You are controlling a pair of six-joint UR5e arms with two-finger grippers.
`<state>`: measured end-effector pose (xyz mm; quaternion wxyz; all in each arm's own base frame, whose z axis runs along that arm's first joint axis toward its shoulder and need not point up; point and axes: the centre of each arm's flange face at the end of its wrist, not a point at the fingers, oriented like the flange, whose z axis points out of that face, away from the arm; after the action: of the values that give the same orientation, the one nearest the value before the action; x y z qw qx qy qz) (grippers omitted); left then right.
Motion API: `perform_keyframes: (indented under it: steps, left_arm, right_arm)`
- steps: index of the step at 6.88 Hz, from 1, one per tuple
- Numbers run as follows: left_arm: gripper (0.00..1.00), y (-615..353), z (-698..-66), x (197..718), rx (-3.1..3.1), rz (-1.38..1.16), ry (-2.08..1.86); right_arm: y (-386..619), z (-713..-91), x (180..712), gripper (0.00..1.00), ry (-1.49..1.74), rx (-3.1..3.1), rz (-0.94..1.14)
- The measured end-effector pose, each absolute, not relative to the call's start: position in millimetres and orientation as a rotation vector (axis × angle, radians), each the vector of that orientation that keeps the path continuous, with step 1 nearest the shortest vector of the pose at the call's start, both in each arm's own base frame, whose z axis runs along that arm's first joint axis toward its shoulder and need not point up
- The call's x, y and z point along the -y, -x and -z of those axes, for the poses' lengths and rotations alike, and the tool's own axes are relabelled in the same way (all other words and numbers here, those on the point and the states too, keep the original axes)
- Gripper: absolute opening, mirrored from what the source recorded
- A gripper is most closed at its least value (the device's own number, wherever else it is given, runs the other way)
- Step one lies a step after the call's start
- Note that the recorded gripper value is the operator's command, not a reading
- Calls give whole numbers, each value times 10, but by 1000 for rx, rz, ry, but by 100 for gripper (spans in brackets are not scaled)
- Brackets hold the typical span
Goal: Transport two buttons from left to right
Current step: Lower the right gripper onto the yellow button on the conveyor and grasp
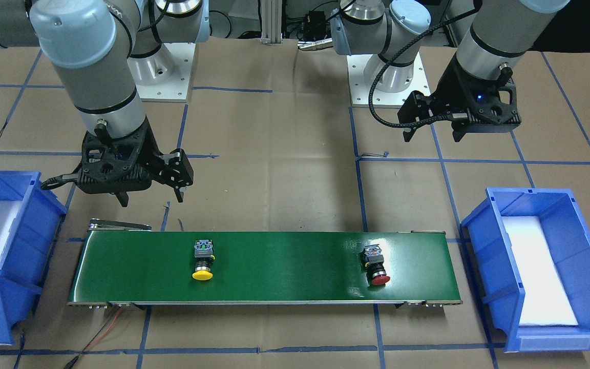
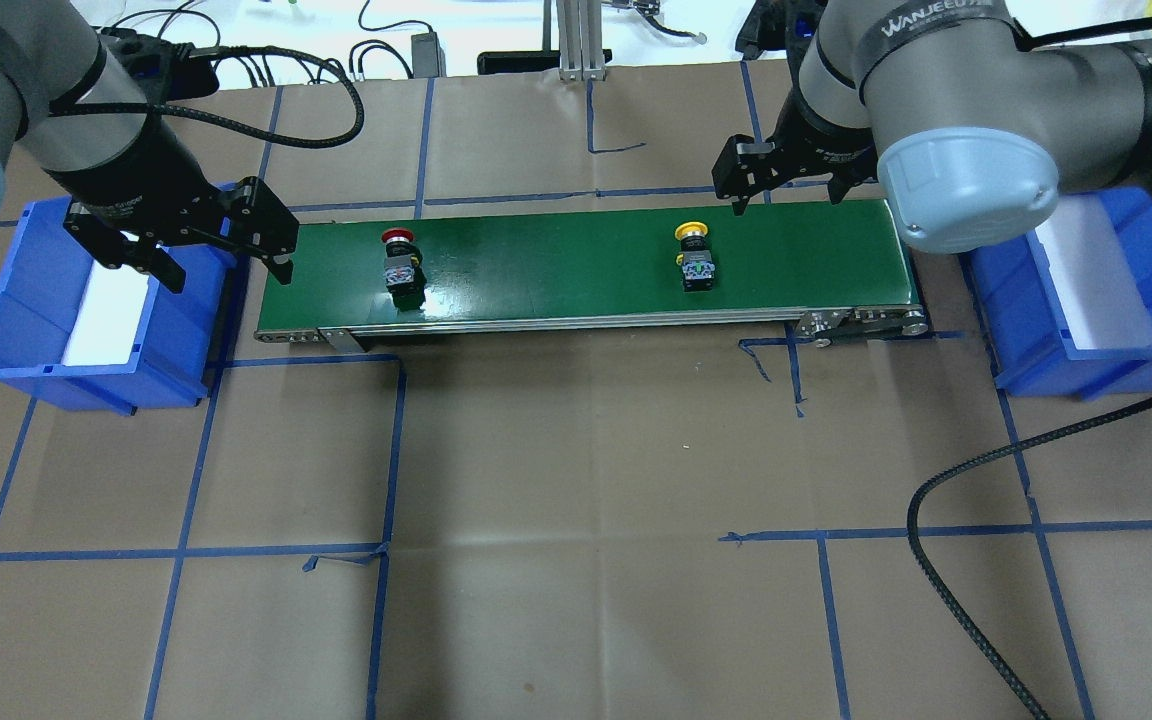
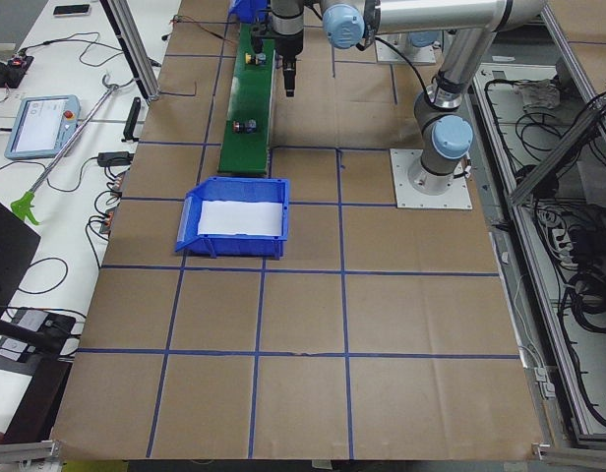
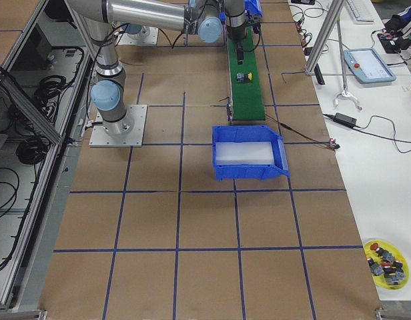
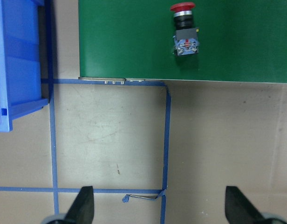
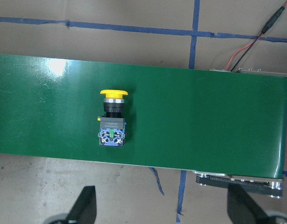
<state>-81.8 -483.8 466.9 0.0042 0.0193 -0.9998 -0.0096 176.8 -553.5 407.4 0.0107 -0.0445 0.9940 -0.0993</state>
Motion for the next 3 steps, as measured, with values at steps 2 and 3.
perform_keyframes:
  steps: [2, 3]
  left_arm:
    - [100, 813, -4717, 4894, 3147, 29, -63]
    - [100, 837, -4747, 4935, 3150, 23, -58]
  right_arm:
    - [-1736, -3885, 5845, 100, 127, -3082, 462]
    - [-1740, -3674, 5997, 100, 125, -3079, 481]
